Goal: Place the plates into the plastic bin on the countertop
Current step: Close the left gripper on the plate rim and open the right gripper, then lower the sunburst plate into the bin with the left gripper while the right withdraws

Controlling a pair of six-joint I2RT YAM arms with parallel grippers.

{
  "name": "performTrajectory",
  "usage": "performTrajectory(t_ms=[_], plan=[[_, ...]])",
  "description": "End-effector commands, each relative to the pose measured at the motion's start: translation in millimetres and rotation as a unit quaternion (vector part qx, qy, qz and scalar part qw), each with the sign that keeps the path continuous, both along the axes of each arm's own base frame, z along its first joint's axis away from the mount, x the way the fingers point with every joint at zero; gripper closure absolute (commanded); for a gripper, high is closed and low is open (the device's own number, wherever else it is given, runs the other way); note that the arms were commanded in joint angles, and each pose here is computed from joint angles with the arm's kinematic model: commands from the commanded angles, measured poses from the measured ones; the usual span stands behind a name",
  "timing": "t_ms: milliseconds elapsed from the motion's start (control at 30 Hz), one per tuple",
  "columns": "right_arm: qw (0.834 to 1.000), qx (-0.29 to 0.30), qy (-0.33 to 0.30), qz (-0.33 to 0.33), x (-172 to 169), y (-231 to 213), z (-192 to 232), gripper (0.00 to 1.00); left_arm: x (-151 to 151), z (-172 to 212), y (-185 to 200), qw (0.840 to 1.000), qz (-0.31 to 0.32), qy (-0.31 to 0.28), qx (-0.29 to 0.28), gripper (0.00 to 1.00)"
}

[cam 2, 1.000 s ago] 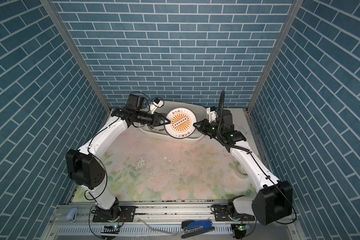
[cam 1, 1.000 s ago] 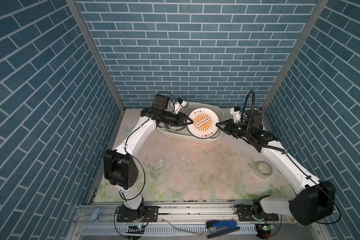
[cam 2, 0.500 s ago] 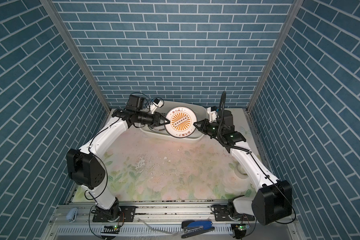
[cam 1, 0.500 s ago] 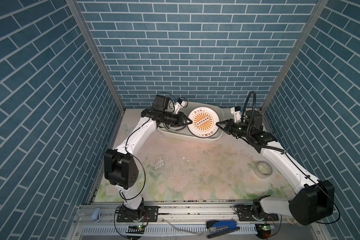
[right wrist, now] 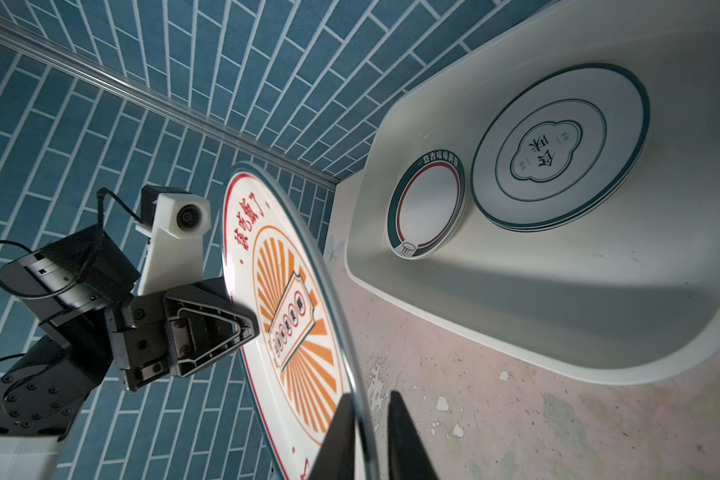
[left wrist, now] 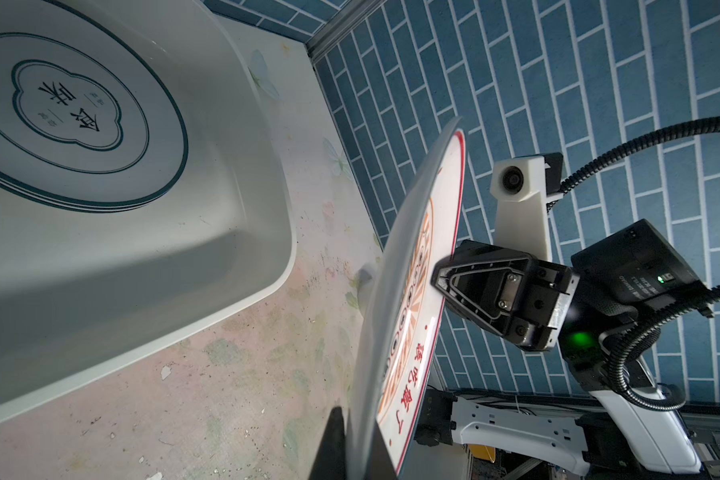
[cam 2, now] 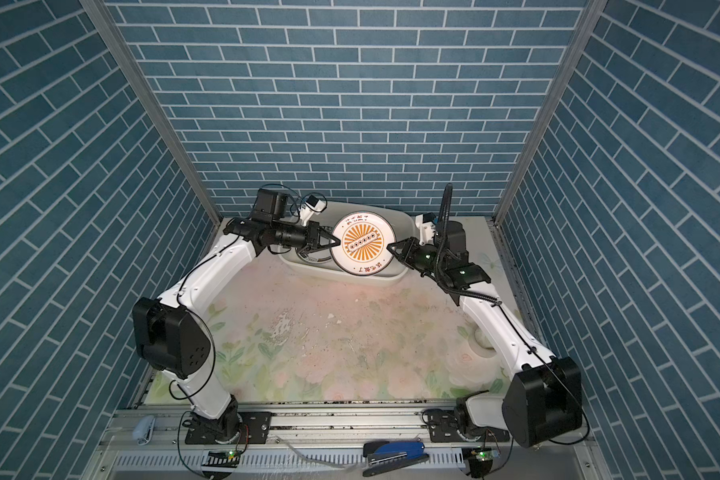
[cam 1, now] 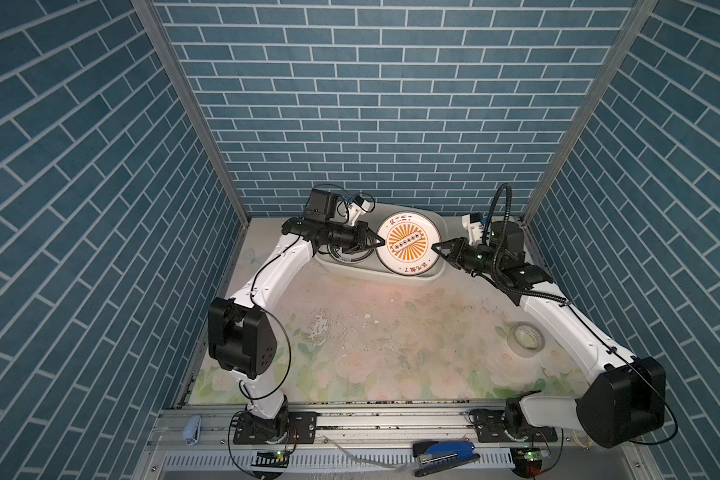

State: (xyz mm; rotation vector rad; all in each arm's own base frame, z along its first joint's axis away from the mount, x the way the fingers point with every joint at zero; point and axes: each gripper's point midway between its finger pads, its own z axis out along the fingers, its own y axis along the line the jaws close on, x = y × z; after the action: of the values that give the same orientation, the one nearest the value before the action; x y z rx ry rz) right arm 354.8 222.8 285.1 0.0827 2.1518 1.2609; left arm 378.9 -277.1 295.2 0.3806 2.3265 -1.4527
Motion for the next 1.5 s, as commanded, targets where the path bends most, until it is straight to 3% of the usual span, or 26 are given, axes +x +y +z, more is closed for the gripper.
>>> performTrajectory(t_ms=[0,200,467,733,1467], plan=[[1.0,-0.003,-0.002,-0.019,10,-6,-2,0.75,-2,16,-5,0.999,-0.017,-0.03,-0.014,1.0],[0.999,0.0,-0.002,-0.035,22,-18,1,0.65,-3,24,-4,0.999,-0.018,-0.041,-0.013,1.0],[0.997,0.002,-0.013,-0.078,29,-51,12,0.65,11,22,1,0.998,-0.006,-0.056,0.015,1.0],[0.994,-0.002,-0.011,-0.111,11,-81,13,0.65,57,-3,4,0.996,0.027,-0.053,0.072,1.0],[0.985,-0.018,0.052,-0.164,-44,-104,-24,0.65,169,-120,-4,0.989,0.123,0.018,0.075,1.0]])
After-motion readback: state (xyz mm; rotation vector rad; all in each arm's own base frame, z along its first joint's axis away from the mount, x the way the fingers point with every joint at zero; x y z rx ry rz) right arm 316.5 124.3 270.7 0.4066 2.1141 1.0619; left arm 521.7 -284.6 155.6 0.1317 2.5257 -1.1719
